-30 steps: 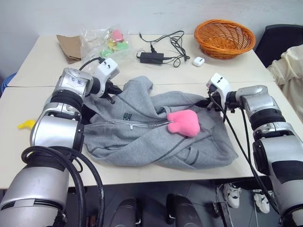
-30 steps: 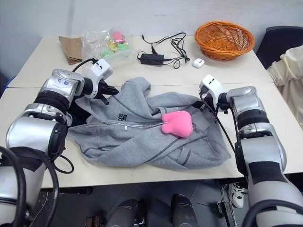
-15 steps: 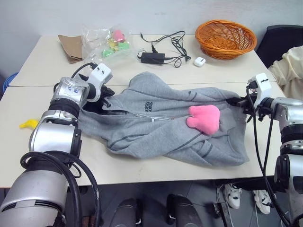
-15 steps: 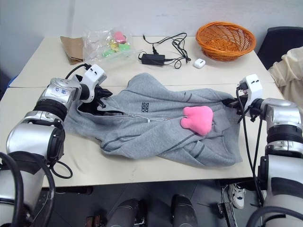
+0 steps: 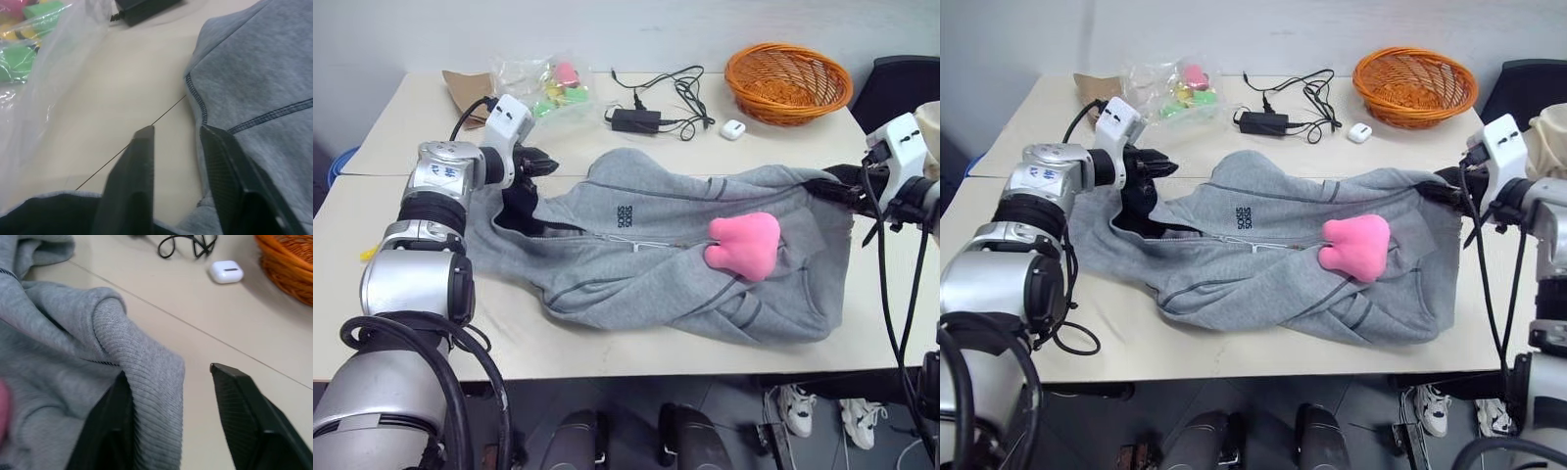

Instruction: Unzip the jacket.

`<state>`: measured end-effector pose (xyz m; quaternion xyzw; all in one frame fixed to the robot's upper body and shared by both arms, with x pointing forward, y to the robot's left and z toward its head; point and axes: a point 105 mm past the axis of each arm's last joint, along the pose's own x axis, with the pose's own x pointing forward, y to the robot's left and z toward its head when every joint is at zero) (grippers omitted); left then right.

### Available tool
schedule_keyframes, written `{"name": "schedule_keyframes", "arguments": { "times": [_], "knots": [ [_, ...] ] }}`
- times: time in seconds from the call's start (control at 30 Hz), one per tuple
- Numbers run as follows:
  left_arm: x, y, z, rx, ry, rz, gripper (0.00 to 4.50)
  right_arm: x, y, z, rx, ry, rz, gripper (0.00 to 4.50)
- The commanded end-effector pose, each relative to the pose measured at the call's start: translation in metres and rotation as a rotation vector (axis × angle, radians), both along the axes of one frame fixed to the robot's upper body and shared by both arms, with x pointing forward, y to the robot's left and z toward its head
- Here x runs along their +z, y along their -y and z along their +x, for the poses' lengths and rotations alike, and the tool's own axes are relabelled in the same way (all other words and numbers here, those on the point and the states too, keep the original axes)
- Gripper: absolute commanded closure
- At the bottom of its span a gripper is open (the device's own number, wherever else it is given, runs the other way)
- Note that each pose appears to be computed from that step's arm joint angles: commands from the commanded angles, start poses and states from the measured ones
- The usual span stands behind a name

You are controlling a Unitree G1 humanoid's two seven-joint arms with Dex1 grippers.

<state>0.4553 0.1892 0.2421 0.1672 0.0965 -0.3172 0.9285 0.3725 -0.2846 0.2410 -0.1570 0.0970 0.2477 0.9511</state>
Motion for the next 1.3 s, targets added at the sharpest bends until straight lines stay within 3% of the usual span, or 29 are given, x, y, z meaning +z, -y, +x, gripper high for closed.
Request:
{"name": "schedule_keyframes", "arguments": {
  "times": [0.03,0.13,0.3,0.43,0.53,0.6,0.7,0.8,1.03,1.2,1.3],
  "knots": [
    [0.039,0.013,-0.008,-0.111,0.097,-0.042,1.72,0.028,-0.003,-0.017,0.059,0.085,-0.040,1.67],
    [0.051,0.022,-0.017,-0.209,0.124,-0.052,0.78,0.032,0.002,-0.020,0.046,0.099,-0.087,1.67],
    [0.064,0.047,-0.056,-0.532,0.144,-0.074,0.78,0.037,0.013,-0.034,0.072,0.129,-0.293,1.67],
    [0.040,0.054,-0.109,-0.804,0.048,0.034,0.78,0.029,0.008,-0.075,0.248,0.050,-0.433,1.67],
    [0.005,0.049,-0.140,-0.919,-0.037,0.230,0.78,0.015,0.005,-0.103,0.336,-0.014,-0.532,1.67],
    [-0.015,0.046,-0.151,-0.942,-0.066,0.337,0.73,0.002,0.006,-0.115,0.369,-0.043,-0.615,1.08],
    [-0.048,0.044,-0.156,-0.940,-0.074,0.504,0.73,-0.023,0.002,-0.127,0.374,-0.070,-0.630,0.10],
    [-0.061,0.047,-0.154,-0.927,-0.067,0.538,0.73,-0.050,-0.005,-0.137,0.423,-0.107,-0.673,0.10],
    [-0.080,0.054,-0.172,-0.992,-0.087,0.570,0.73,-0.077,-0.021,-0.134,0.496,-0.096,-0.715,0.10],
    [-0.091,0.051,-0.172,-0.976,-0.103,0.601,0.73,-0.097,-0.027,-0.147,0.593,-0.179,-0.713,0.10],
    [-0.096,0.048,-0.168,-0.951,-0.102,0.623,0.73,-0.101,-0.030,-0.142,0.593,-0.164,-0.710,0.10]
  ]
}}
